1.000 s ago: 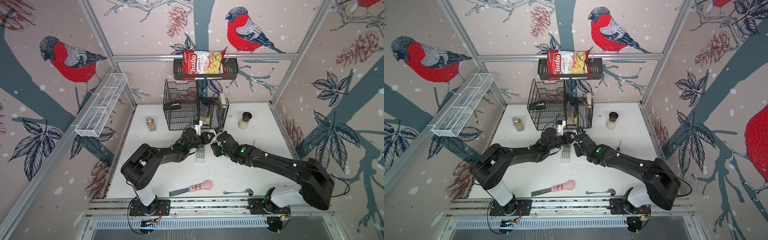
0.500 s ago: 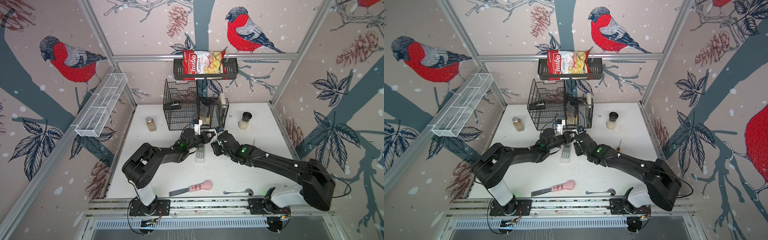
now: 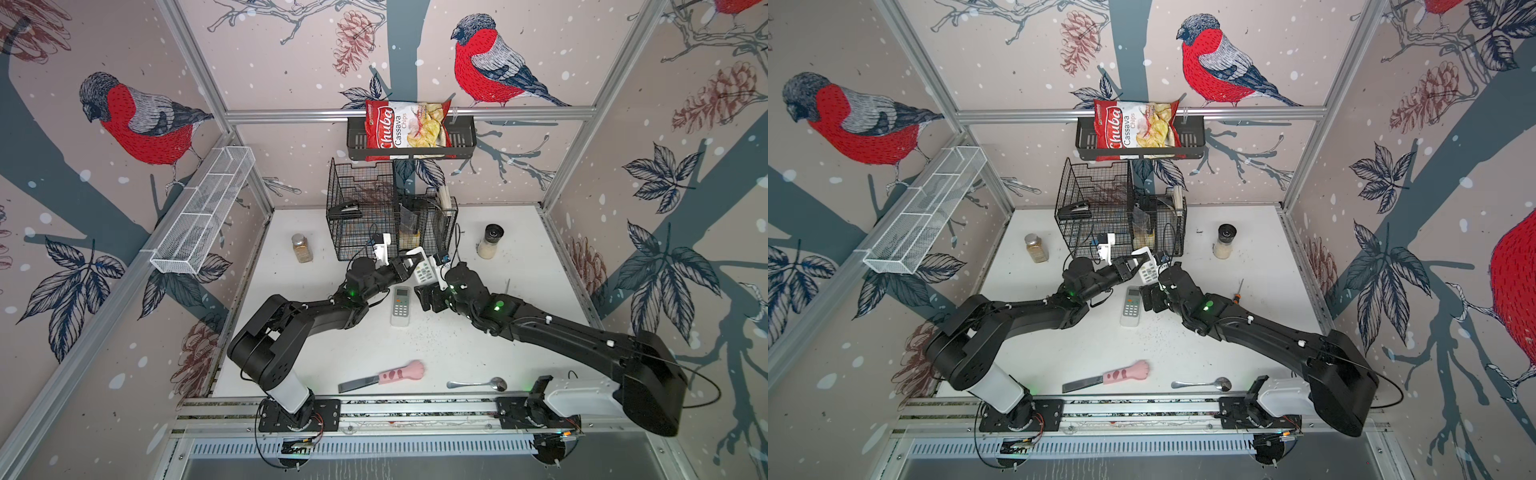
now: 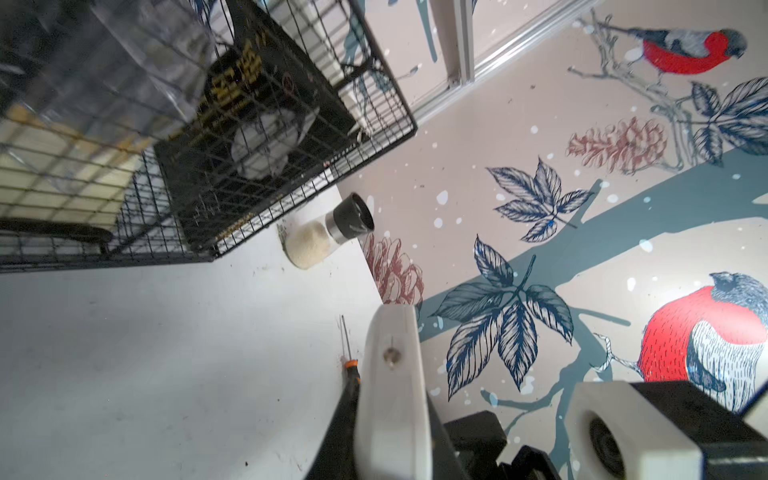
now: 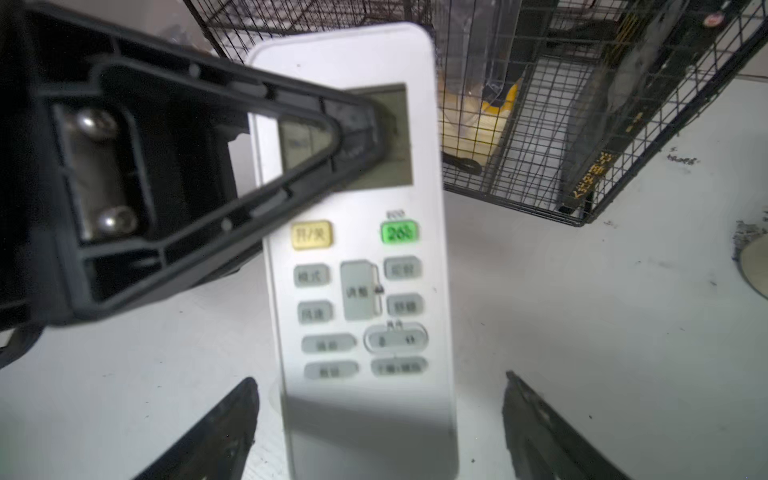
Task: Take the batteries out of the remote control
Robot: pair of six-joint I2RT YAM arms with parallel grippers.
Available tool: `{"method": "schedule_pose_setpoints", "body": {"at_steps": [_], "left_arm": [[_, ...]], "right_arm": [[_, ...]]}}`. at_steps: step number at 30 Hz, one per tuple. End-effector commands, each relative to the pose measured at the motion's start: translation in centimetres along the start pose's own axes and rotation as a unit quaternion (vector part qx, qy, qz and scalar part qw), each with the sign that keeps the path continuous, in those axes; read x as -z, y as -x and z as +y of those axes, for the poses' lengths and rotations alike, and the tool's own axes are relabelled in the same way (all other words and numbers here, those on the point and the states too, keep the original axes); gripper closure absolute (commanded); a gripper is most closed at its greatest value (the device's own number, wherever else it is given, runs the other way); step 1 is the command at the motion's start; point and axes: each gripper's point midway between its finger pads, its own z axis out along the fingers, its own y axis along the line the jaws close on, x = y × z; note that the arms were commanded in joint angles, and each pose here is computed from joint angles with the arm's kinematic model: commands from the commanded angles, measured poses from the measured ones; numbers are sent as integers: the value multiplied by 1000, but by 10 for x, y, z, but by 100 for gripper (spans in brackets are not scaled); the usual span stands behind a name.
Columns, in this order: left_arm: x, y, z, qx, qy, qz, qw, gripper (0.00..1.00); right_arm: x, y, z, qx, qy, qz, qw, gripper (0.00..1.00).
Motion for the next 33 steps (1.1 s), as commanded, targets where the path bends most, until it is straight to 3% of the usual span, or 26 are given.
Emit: {"method": "schedule_pose_setpoints", "body": {"at_steps": [1, 10, 19, 33], "left_arm": [[13, 24, -24, -22, -44, -55, 997, 100], [29, 41, -39, -4, -101, -113, 988, 100], [26, 43, -48, 28, -160, -122, 979, 100], [28, 40, -54, 38, -189, -122, 974, 100]], "right_arm": [[16, 24, 12, -48, 60, -50, 996, 12], [34, 51, 16, -127, 166, -108, 972, 24], [26, 53, 21, -135, 198, -107, 965, 31], [21, 60, 31, -126, 244, -105, 956, 45]]}}
